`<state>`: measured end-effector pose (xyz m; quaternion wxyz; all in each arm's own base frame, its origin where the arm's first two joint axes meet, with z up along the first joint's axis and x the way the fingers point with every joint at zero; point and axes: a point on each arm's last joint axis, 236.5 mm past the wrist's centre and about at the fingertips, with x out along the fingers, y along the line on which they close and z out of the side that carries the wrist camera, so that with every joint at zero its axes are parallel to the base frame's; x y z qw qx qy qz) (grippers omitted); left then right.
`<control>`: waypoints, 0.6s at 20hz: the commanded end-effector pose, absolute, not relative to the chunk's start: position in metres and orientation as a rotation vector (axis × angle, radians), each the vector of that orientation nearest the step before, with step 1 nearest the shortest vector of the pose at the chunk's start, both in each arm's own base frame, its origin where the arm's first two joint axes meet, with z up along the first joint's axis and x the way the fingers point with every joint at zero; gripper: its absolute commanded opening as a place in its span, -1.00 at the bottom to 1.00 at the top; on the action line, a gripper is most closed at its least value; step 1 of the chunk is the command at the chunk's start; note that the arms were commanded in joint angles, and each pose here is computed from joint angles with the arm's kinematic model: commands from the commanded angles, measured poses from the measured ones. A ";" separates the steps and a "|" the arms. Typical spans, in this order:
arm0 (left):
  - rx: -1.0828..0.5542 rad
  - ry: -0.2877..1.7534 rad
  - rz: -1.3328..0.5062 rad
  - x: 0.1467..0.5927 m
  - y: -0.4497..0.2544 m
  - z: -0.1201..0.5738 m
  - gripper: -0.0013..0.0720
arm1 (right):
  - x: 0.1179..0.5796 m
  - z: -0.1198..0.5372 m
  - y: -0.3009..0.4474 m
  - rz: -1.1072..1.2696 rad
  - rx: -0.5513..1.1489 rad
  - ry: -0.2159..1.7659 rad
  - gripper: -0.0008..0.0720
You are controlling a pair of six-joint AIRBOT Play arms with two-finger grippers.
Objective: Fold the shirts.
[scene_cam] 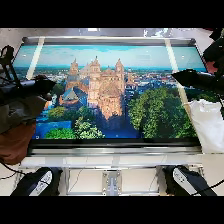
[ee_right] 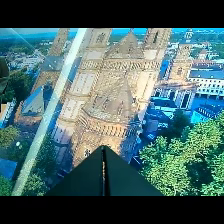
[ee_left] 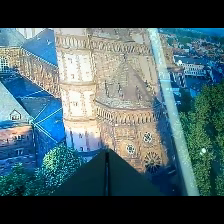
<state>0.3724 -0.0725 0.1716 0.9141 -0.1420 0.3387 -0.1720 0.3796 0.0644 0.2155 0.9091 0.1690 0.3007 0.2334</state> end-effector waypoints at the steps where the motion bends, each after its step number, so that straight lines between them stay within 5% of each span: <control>1: -0.292 0.697 -0.355 0.373 -0.073 0.172 -0.93 | 0.379 0.216 0.065 0.482 0.348 0.620 -0.95; 12: -0.281 0.666 -0.341 0.380 -0.068 0.175 -0.93 | 0.379 0.216 0.065 0.482 0.348 0.620 -0.95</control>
